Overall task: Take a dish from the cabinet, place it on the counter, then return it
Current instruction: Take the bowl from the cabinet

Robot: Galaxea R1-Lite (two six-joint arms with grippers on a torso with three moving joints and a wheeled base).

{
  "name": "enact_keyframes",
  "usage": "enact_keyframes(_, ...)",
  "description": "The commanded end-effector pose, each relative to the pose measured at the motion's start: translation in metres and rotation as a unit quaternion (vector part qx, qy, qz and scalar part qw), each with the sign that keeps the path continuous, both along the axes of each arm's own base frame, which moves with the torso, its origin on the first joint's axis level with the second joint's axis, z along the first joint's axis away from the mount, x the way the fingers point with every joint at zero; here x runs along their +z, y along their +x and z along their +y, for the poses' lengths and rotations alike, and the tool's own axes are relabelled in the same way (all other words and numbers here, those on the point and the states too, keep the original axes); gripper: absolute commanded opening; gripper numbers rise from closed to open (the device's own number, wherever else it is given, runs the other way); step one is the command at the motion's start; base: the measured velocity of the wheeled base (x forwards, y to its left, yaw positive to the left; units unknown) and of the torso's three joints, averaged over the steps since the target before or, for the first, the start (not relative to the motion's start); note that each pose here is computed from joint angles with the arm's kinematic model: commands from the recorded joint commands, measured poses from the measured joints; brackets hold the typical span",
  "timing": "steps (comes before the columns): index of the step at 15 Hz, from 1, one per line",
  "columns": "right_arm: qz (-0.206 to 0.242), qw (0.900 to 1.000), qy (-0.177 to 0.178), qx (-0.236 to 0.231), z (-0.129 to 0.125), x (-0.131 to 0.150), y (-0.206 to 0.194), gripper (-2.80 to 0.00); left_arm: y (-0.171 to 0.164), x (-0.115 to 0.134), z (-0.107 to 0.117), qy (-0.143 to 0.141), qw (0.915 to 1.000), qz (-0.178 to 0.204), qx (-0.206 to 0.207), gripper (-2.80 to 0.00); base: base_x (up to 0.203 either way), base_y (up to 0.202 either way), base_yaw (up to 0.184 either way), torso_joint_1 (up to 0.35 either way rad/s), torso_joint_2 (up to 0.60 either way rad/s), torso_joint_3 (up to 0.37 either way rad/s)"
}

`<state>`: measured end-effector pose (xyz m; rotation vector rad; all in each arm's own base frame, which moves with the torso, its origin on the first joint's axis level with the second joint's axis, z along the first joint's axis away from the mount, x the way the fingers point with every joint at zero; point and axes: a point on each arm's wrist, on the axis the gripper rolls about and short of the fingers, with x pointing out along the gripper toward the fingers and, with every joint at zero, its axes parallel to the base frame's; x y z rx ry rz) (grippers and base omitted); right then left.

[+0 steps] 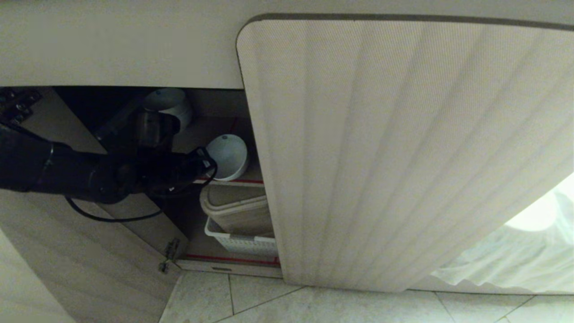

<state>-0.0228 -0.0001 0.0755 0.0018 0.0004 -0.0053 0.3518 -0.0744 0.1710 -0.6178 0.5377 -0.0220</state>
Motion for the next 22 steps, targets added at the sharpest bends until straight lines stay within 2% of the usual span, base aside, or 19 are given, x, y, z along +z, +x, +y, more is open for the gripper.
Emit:
enact_keyframes(1, 0.000, 1.000, 0.000, 0.000, 0.000, 0.000, 0.000, -2.80, -0.006, 0.002, 0.001, -0.003, 1.0000, -0.001, -0.001, -2.80, 0.000, 0.000, 0.000, 0.000, 0.00, 0.000)
enact_keyframes(15, 0.000, 1.000, 0.000, 0.000, 0.000, 0.000, 0.000, -2.80, -0.043, -0.004, 0.006, -0.001, 0.9997, 0.025, -0.009, -2.80, 0.000, 0.000, 0.000, 0.000, 0.00, 0.000)
enact_keyframes(22, 0.000, 1.000, 0.000, 0.000, 0.000, 0.000, 0.000, -2.80, -0.079, -0.001, -0.002, 0.000, 0.9990, 0.027, -0.036, -2.80, 0.000, 0.000, 0.000, 0.000, 0.00, 0.000)
